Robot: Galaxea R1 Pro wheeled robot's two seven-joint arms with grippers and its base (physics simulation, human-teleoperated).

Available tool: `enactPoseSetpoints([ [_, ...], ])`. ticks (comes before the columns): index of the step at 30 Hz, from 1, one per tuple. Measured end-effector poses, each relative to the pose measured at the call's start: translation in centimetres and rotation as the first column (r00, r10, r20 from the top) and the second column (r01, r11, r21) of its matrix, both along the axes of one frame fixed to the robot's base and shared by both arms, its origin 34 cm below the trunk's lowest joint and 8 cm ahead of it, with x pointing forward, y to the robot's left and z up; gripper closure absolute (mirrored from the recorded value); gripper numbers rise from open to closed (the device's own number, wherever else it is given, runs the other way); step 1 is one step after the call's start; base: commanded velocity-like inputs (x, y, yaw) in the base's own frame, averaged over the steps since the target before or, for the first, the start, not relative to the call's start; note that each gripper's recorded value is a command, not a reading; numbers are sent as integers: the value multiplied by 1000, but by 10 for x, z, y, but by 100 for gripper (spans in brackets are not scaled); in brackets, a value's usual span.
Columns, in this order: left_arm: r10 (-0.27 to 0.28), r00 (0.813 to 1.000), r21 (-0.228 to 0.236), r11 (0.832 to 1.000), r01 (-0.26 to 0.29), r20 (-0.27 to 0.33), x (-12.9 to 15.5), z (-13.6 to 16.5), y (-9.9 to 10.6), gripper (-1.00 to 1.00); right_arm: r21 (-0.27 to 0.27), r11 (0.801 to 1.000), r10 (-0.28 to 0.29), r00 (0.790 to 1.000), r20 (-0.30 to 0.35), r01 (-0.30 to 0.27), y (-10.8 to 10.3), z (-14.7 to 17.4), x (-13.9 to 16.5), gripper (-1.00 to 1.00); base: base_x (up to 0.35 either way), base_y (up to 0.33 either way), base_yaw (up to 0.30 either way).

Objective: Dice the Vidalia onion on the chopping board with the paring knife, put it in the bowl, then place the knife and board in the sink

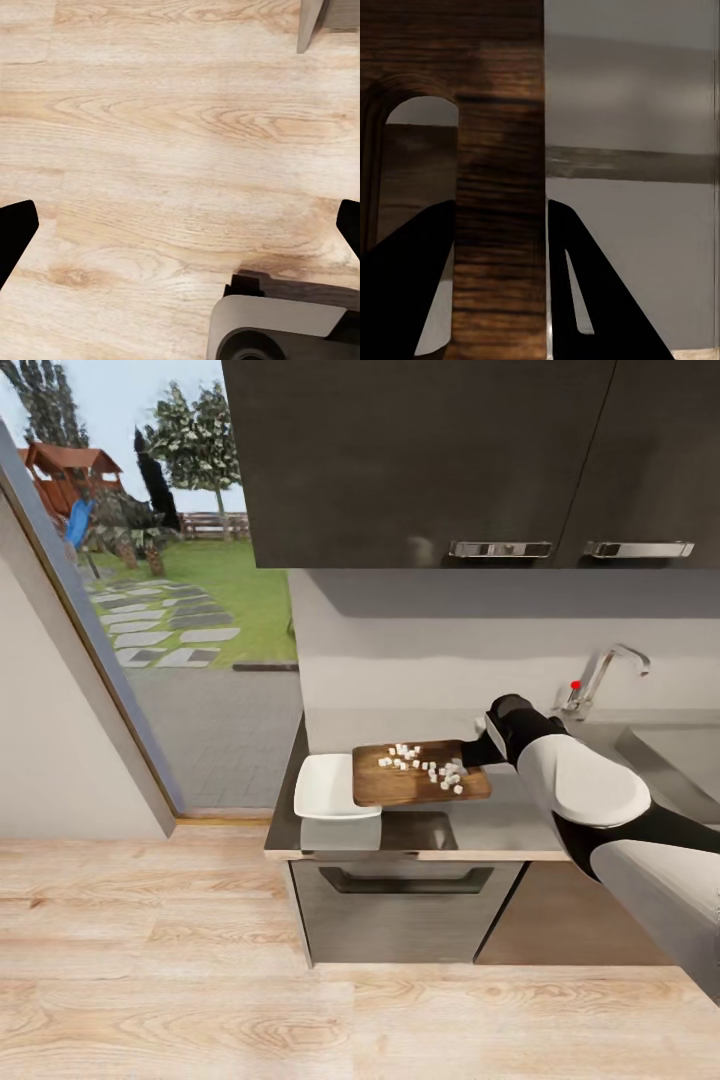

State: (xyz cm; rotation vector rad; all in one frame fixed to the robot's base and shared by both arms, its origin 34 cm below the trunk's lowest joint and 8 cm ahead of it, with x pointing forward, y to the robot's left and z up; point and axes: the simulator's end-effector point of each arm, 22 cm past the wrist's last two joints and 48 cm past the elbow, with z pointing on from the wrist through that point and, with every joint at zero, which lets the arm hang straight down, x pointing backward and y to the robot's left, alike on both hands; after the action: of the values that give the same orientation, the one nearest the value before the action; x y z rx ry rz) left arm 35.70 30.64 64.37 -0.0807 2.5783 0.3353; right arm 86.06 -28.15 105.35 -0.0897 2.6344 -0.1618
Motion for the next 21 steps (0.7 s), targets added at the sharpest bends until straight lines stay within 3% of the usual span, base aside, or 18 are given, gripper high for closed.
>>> enactPoseSetpoints([
  [6, 0, 1000, 0, 1000, 0, -1, 0, 0, 0, -100, -74, 997, -23, 1000, -5, 22, -1, 3, -1, 100, 0, 0, 0],
  [21, 0, 1000, 0, 1000, 0, -1, -1, 0, 0, -100, -79, 997, -23, 999, 22, 25, 3, 21, 7, 100, 0, 0, 0],
])
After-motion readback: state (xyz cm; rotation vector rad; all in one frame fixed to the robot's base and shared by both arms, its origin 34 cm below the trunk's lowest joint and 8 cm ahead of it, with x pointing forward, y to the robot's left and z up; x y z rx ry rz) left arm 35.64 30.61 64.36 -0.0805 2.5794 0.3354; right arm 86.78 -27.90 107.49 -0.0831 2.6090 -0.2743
